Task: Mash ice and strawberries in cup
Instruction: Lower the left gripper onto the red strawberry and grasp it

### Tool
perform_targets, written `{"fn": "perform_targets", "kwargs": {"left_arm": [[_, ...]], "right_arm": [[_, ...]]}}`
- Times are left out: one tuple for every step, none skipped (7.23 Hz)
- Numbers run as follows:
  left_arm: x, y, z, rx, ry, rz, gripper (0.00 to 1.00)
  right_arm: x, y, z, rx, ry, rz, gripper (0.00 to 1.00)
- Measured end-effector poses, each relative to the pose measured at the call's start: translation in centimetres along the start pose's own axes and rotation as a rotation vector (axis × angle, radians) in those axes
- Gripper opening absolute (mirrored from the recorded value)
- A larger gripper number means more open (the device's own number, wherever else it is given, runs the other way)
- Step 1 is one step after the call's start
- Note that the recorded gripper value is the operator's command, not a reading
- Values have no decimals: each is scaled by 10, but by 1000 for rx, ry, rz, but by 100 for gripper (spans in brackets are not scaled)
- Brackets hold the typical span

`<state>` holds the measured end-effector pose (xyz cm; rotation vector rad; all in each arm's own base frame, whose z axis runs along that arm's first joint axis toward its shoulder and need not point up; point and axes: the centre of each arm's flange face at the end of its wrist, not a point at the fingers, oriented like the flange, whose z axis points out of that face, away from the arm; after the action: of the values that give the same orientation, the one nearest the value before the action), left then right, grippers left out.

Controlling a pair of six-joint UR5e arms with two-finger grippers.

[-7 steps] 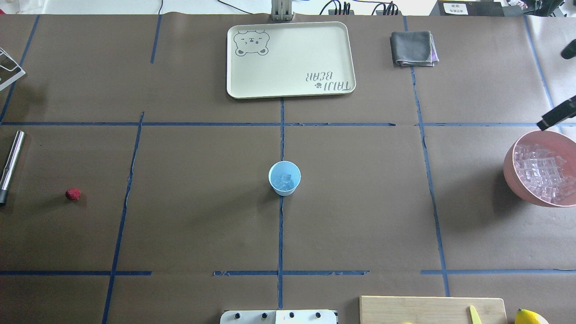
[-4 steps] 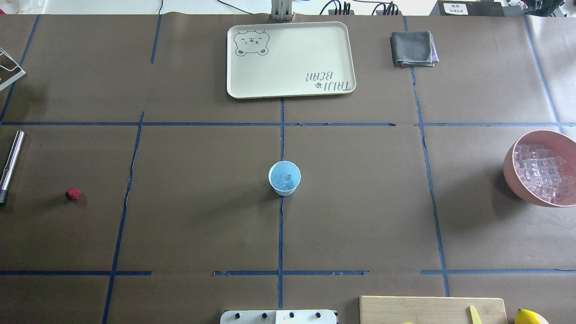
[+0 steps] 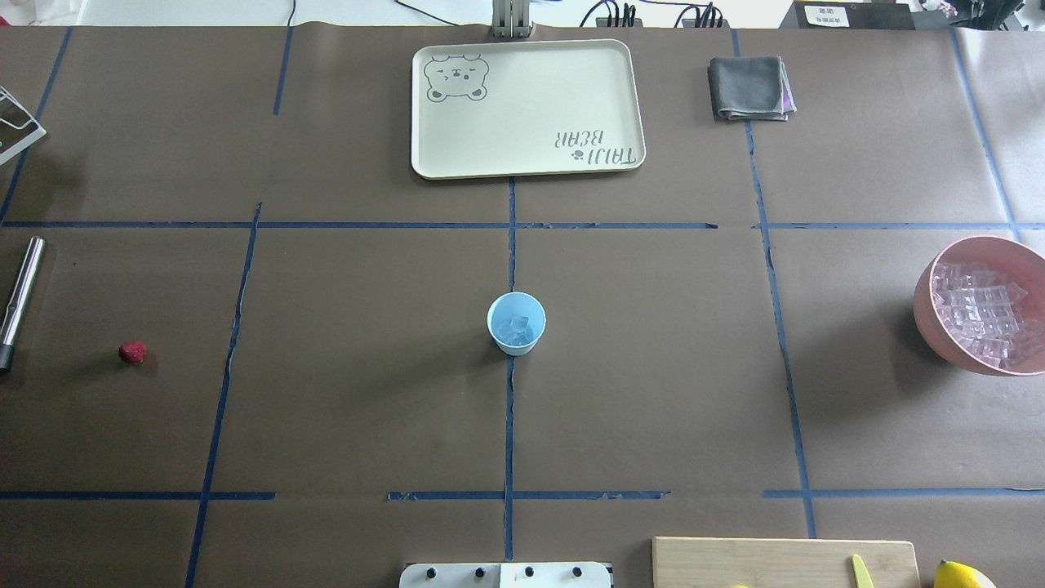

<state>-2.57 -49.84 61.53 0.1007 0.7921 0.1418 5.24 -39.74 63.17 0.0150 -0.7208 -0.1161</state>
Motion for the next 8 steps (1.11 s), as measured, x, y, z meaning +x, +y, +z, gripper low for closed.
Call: {"fn": "perform_targets", "kwargs": {"left_arm": [[11, -18, -8, 26, 4, 31, 100], [19, -27, -12, 41, 9, 59, 100], [32, -33, -10, 54, 17, 100, 100], [50, -37, -1, 59, 29, 131, 100], [73, -39, 16, 49, 44, 125, 100], [102, -37, 40, 42, 65, 98, 100], [132, -27, 66, 50, 89, 62, 100], [159, -13, 92, 67, 105, 25, 100]], "right_arm": [[-1, 0, -1, 2, -1, 4, 99], [-1, 0, -1, 3, -1, 5, 99], [-1, 0, -2, 4, -1, 5, 99], [-2, 0, -2, 4, -1, 5, 99], [-2, 0, -2, 5, -1, 5, 99], [-2, -1, -2, 5, -1, 4, 99], [-2, -1, -3, 6, -1, 4, 99], [-2, -1, -3, 6, -1, 4, 99]]}}
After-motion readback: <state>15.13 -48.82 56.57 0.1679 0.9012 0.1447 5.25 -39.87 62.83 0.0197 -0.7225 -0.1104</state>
